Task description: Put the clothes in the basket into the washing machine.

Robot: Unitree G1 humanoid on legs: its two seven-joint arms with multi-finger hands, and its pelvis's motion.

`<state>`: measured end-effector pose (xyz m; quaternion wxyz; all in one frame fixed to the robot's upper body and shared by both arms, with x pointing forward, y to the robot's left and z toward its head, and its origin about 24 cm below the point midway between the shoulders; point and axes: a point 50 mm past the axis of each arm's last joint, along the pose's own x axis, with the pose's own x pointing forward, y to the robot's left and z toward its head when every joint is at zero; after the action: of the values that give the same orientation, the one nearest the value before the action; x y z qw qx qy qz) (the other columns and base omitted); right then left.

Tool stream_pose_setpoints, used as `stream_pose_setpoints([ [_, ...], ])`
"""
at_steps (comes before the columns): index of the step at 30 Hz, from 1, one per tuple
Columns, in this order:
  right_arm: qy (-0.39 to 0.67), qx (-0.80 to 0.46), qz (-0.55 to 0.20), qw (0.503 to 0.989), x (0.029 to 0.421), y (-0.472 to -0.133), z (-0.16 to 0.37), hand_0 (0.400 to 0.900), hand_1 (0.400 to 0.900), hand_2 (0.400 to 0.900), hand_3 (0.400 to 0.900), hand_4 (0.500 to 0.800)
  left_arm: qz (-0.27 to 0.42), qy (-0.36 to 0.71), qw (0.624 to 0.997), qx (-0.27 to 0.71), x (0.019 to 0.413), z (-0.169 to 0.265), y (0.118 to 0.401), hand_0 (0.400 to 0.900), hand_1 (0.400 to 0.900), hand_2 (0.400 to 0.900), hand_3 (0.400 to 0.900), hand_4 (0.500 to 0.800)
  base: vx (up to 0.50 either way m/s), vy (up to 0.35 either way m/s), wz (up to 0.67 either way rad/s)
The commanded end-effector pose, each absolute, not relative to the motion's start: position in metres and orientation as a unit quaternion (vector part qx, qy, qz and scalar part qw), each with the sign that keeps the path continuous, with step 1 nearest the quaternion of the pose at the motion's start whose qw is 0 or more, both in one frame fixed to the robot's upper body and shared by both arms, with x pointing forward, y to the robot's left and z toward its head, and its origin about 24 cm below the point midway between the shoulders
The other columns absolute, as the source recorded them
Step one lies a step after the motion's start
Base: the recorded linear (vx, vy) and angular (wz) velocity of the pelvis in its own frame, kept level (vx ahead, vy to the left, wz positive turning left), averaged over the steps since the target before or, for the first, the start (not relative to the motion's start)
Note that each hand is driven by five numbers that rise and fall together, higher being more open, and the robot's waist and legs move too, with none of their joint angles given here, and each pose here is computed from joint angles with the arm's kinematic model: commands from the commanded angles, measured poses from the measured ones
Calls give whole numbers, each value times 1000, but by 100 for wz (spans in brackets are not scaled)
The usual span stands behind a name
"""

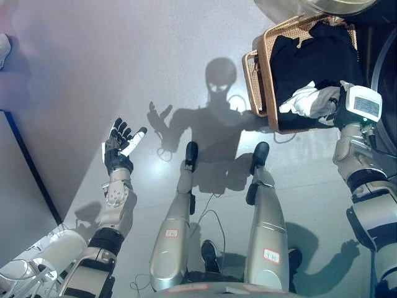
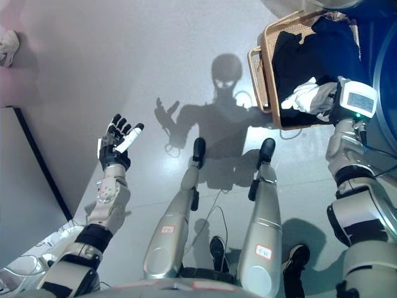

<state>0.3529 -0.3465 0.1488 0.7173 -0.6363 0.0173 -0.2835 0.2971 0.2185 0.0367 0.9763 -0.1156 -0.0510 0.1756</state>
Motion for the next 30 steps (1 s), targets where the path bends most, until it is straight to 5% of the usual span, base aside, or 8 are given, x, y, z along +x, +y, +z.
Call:
stream_pose_setpoints([
  [1, 27, -662, -312, 681, 342, -372, 166, 900, 900, 900, 900, 800, 185, -140, 966, -115, 297, 68, 233, 900, 900, 900, 900, 800, -27, 33, -9],
  [5, 62, -656, -327, 677, 338, -382, 169, 900, 900, 900, 900, 800, 181, -146, 965, -117, 291, 69, 233, 900, 900, 900, 900, 800, -14, 20, -3],
  [6, 66, -658, -328, 674, 337, -383, 170, 724, 724, 724, 724, 694, 183, -146, 965, -117, 290, 69, 234, 900, 900, 900, 900, 800, 0, 0, 0],
  [7, 72, -663, -327, 670, 337, -385, 170, 724, 724, 724, 724, 694, 185, -146, 965, -118, 289, 68, 235, 900, 900, 900, 900, 800, -27, 34, -5],
  [8, 74, -664, -330, 667, 336, -387, 173, 400, 400, 400, 400, 500, 188, -148, 964, -116, 288, 69, 237, 900, 900, 900, 900, 800, -23, 44, -6],
  [30, 44, -640, -357, 680, 338, -391, 202, 400, 400, 400, 400, 500, 198, -198, 954, -105, 280, 87, 250, 900, 900, 900, 900, 800, -17, 1, -1],
])
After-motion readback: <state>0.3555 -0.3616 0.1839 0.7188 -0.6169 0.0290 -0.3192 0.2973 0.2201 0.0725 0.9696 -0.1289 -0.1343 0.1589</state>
